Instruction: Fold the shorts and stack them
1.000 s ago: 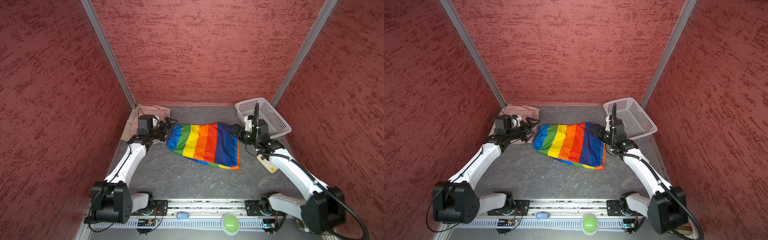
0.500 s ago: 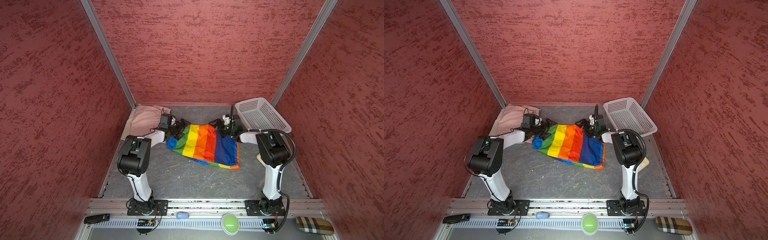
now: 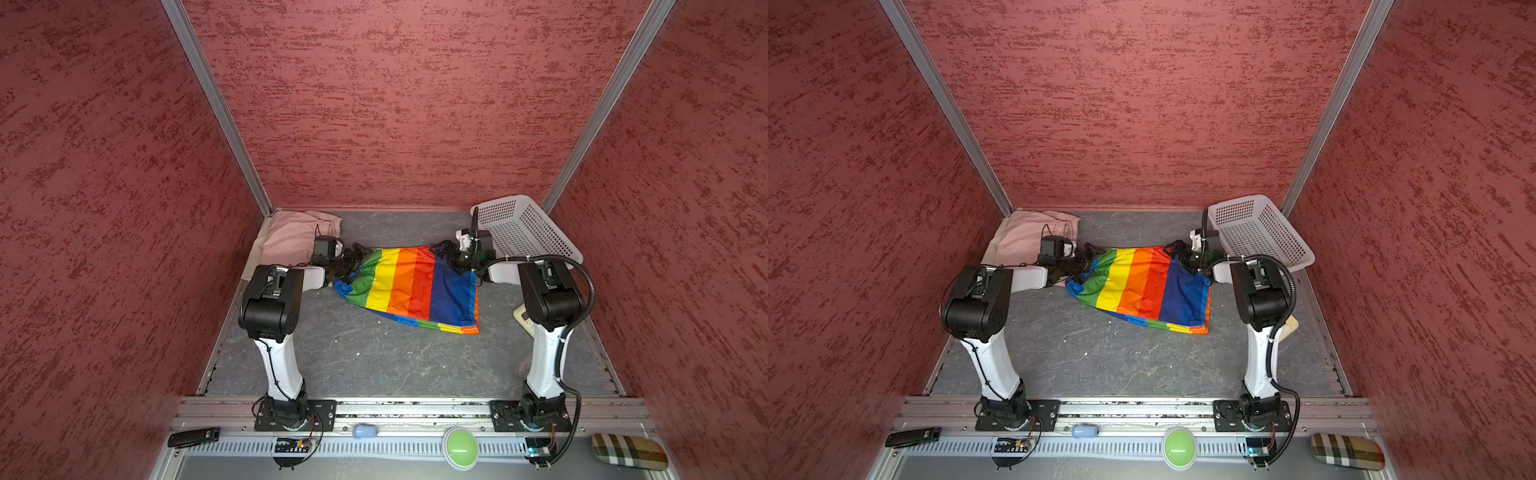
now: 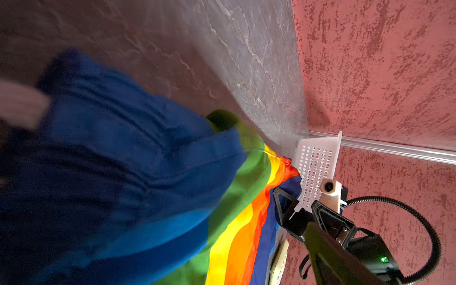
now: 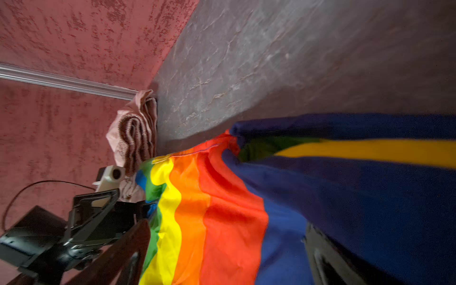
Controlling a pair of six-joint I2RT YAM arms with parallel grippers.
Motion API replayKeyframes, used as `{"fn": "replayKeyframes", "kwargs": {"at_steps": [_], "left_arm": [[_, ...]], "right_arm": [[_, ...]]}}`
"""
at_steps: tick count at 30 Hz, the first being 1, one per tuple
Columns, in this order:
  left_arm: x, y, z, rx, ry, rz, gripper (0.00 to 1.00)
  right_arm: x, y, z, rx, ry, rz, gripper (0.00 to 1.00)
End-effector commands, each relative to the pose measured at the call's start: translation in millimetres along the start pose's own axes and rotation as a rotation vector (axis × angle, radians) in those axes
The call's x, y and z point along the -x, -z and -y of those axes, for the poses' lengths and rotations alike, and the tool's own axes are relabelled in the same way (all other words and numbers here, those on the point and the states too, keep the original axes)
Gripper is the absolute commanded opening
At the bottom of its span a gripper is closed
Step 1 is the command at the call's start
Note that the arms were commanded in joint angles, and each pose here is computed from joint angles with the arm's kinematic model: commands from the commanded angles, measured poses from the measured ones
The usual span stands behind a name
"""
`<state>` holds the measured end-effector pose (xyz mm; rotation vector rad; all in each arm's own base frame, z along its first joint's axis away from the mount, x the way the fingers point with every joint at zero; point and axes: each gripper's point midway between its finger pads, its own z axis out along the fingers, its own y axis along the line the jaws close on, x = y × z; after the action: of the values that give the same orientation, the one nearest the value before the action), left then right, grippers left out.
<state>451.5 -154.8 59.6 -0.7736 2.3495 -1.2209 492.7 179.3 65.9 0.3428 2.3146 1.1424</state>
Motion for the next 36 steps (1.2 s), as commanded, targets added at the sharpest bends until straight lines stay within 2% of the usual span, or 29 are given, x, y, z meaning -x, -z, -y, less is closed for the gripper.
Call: {"fn": "replayKeyframes", "kwargs": {"at_steps": [1, 6, 8, 12, 14, 16, 24, 27, 36], "left_arm": [[-46, 0, -22, 0.105, 0.019, -0.076, 0.99], [-97, 22, 0, 0.089, -0.026, -0.113, 0.99], [-91, 45, 9, 0.115, -0.084, -0.072, 0.99], [-54, 93, 22, 0.231, -0.241, 0.013, 0.99], [-41, 110, 15, 0.29, -0.268, 0.025, 0.99], [-42, 117, 6, 0.307, -0.271, -0.004, 0.99], [-88, 95, -34, 0.377, -0.284, -0.201, 1.0], [-98, 86, -48, 0.424, -0.304, -0.239, 0.99], [-103, 68, -75, 0.536, -0.363, -0.288, 0.8]], "right_arm": [[8, 36, -16, -0.075, 0.123, 0.025, 0.99], [-12, 81, -56, -0.077, 0.23, 0.019, 0.99], [-25, 98, -55, -0.112, 0.253, 0.008, 0.99], [-48, 122, -34, -0.222, 0.284, -0.021, 0.99], [-61, 130, -19, -0.273, 0.277, -0.039, 0.99], [-69, 138, -10, -0.305, 0.266, -0.037, 0.99], [-77, 154, 25, -0.424, 0.174, -0.042, 0.99], [-76, 159, 32, -0.444, 0.155, -0.034, 0.99], [-80, 169, 58, -0.496, 0.102, -0.028, 0.99]]}}
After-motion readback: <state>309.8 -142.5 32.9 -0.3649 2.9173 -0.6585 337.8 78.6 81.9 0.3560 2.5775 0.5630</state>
